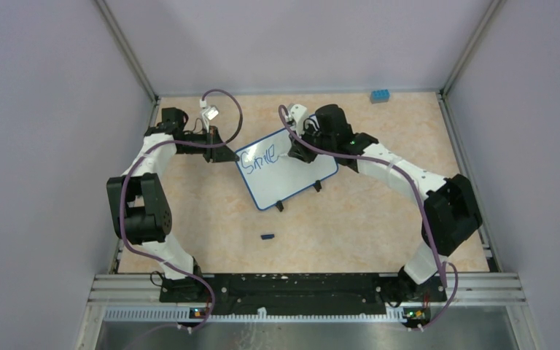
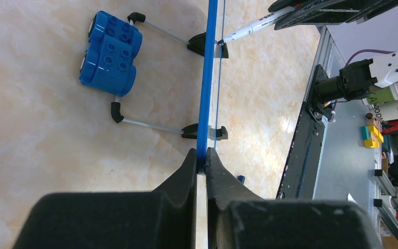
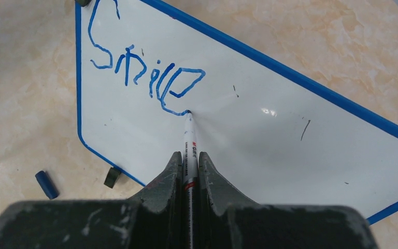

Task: Write a sentence on the whiteboard

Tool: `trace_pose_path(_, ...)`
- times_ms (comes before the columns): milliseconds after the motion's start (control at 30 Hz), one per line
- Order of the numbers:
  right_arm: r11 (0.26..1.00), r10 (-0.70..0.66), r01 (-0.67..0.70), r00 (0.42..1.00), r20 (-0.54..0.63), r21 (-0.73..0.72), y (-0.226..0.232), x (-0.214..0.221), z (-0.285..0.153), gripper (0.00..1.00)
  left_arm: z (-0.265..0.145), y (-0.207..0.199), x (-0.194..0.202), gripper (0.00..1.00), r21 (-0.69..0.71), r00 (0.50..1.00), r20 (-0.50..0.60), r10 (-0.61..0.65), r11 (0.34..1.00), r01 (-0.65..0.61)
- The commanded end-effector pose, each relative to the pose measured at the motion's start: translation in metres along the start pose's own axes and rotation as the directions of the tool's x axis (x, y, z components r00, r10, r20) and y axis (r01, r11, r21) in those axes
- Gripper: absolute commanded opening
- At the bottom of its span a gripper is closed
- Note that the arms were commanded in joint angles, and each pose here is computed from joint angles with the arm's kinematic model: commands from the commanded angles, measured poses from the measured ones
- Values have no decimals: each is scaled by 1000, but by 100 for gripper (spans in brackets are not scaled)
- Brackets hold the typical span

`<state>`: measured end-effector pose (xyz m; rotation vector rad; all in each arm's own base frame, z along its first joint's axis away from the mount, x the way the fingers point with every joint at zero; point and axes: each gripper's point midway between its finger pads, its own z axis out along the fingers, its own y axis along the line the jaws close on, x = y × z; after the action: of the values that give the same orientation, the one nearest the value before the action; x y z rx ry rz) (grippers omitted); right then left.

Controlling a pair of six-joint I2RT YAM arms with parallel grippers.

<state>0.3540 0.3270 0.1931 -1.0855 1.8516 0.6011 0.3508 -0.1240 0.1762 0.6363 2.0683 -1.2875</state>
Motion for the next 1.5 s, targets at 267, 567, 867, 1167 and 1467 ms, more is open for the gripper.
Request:
trace_pose_path(267, 999, -35, 33, 996, 85, 20, -8, -33, -10, 0, 3, -6, -5, 0, -1, 998, -9, 66, 998, -66)
trace_pose_path(567, 999, -32, 36, 990, 135, -30, 5, -54, -28, 0, 2, -7, -8, 0, 1, 998, -5, 69, 998, -69)
trace_pose_path(867, 998, -47, 42, 994, 99, 55, -15, -44, -16, 0, 2, -7, -8, 0, -3, 997, -7, 71, 997, -71)
trace_pose_path(1167, 996, -47, 43, 997, 54, 73, -21, -30, -7, 0, 3, -5, -8, 0, -1, 998, -7, 68, 998, -68)
trace_pose_path(1467, 999, -40, 39, 999, 29, 36, -11, -18, -11, 0, 3, -5, -8, 0, -2, 998, -6, 69, 998, -69)
